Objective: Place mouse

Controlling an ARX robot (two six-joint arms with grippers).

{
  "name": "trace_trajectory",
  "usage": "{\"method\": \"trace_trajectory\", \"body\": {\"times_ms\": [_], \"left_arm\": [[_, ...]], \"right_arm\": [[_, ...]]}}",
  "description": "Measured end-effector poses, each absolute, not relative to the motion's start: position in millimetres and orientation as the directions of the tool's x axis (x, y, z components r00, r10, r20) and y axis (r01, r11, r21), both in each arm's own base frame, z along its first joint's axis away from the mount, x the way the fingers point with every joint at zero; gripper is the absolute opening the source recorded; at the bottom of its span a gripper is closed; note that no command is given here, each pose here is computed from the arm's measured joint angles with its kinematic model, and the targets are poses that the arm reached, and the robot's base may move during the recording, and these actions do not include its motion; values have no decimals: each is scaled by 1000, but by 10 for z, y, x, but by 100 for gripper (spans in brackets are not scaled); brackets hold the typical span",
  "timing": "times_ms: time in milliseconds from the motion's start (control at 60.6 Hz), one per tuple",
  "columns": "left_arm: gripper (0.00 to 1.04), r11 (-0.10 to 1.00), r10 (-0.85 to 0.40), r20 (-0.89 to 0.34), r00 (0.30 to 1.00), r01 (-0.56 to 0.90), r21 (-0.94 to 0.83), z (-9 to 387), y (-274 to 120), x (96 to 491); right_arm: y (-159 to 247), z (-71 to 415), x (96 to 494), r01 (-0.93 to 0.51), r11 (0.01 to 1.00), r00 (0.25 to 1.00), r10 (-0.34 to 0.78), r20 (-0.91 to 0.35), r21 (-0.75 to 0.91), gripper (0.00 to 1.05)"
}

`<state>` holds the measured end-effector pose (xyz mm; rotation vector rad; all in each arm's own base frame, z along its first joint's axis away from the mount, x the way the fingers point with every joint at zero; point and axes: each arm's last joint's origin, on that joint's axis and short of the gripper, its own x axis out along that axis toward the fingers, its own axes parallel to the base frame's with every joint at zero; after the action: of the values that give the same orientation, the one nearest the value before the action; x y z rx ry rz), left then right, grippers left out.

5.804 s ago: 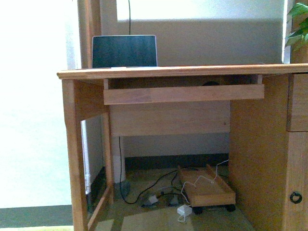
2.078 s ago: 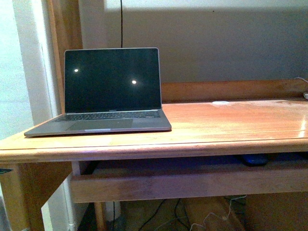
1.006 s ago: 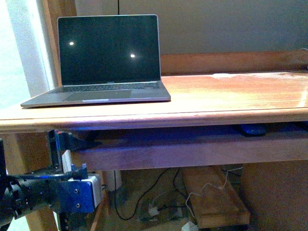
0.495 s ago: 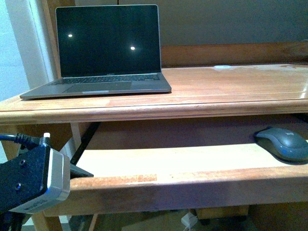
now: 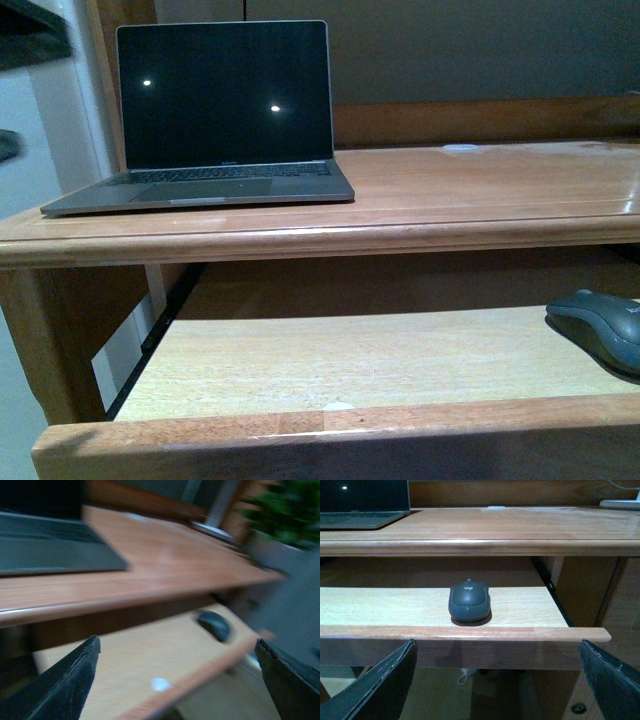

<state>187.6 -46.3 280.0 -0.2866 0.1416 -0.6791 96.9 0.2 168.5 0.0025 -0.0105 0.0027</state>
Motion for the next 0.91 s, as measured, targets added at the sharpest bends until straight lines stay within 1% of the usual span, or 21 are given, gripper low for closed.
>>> {"method": "trace_trajectory", "body": {"times_ms": [33,49,99,115,132,165,181,198,231,297,330,412,462,544,627,709,775,907], "left_arm": [[88,823,-522,-34,852,493,-281,2792,-445,1779],[85,872,-444,-38,895,422,-248,2768,-419,1711],[78,942,-295,-51,954,281,-184,2694,-357,1566],[72,973,-193,-60,979,183,-137,2624,-305,1465],[71,981,-160,-58,985,152,-123,2603,-287,1435],[64,995,-56,-36,998,52,-90,2539,-224,1340],[62,996,-39,-28,999,37,-81,2528,-211,1320],[58,997,-19,-15,1000,18,-71,2515,-190,1289],[53,998,-8,-1,1000,8,-60,2492,-172,1258],[44,999,-7,11,1000,8,-46,2440,-153,1227],[37,999,-17,6,1000,17,-33,2379,-146,1219],[25,1000,-10,-8,1000,9,-21,2264,-123,1205],[16,999,-37,-13,999,36,-18,2198,-85,1194],[4,1000,-10,-9,1000,10,-15,2135,-23,1174],[3,1000,-6,-4,1000,6,-13,2064,-7,1150],[3,1000,-5,-7,1000,5,-12,1996,-6,1134],[3,1000,-5,-7,1000,5,-11,1958,-5,1124],[3,1000,-5,1,1000,5,-11,1911,-5,1103]], "right_arm": [[2,1685,969,-3,1000,1000,3,10,3,97],[2,1685,969,-3,1000,1000,3,10,3,97],[2,1685,969,-3,1000,1000,3,10,3,97],[2,1685,969,-3,1000,1000,3,10,3,97],[2,1685,969,-3,1000,1000,3,10,3,97],[1,1673,974,11,1000,1000,-11,-11,12,97],[2,1669,976,15,1000,999,-14,-31,20,97],[-5,1673,981,46,998,996,-43,-72,37,97],[-9,1696,1010,75,995,991,-68,-117,63,97],[-17,1825,1121,96,991,986,-82,-144,90,97],[-18,1916,1195,98,991,987,-85,-134,93,97],[-16,2146,1395,95,991,992,-87,-89,95,97],[-6,2297,1565,88,993,995,-83,-63,81,97],[34,2438,1821,66,997,996,-63,-66,46,97],[131,2498,2192,28,998,992,-35,-120,-56,97],[192,2415,2401,-11,991,978,-17,-206,-135,97],[207,2406,2507,-29,984,966,-17,-257,-175,97],[196,2435,2679,-35,970,950,-43,-309,-242,97]]}}
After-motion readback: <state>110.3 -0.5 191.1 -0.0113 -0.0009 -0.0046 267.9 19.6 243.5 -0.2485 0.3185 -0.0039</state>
